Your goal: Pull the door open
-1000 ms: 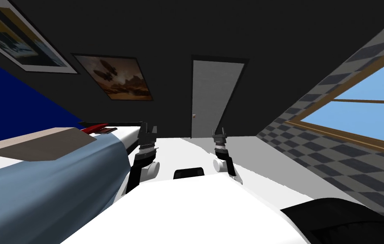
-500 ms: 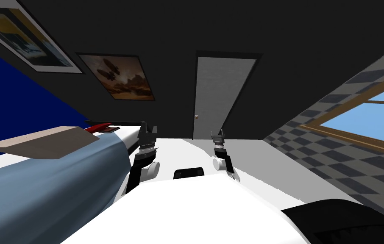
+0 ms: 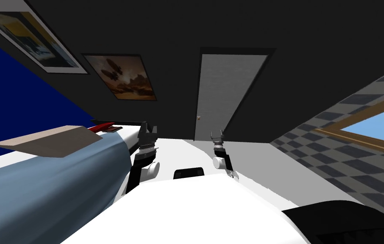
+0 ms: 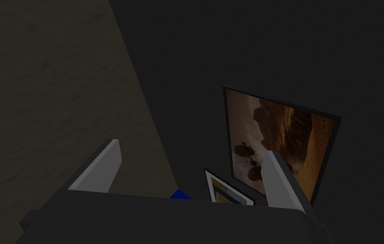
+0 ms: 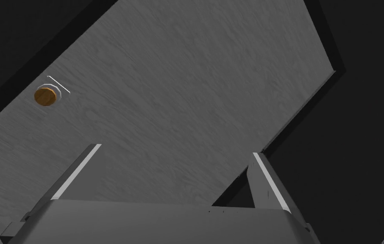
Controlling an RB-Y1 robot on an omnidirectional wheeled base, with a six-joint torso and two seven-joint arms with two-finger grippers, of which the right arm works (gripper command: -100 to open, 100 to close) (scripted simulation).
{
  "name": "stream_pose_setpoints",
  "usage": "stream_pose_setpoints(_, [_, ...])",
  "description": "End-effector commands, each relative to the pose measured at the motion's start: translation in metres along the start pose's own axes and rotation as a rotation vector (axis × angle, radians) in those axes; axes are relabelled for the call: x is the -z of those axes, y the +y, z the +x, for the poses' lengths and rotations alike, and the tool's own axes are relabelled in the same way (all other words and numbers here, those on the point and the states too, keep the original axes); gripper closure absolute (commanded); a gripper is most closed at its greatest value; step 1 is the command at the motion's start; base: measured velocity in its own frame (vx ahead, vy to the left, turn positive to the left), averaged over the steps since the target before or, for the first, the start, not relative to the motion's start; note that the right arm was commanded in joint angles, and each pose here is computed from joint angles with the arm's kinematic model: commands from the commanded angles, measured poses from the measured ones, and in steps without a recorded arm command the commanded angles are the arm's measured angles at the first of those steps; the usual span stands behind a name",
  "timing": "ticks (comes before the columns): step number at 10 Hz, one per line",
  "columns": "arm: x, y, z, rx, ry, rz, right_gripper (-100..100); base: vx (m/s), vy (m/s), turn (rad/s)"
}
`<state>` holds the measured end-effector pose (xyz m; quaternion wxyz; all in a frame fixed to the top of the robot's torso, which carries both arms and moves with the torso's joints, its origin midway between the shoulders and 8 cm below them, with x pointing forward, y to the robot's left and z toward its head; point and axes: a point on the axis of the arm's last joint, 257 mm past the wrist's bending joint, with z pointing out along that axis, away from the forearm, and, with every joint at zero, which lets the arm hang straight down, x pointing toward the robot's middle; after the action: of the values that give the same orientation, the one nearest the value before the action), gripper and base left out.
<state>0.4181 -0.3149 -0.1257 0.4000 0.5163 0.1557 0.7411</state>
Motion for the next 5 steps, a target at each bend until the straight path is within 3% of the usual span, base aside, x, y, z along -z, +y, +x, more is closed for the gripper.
stream_pose_setpoints(1, [0.0001,-0.005,-0.008,-0.044,-0.021,0.012,-100,0.1,0.008,0.076])
stream_pose_setpoints(5, [-0.0007,-0.018,-0.032,-0.145,-0.073,0.038,-100,0.109,0.011,0.071])
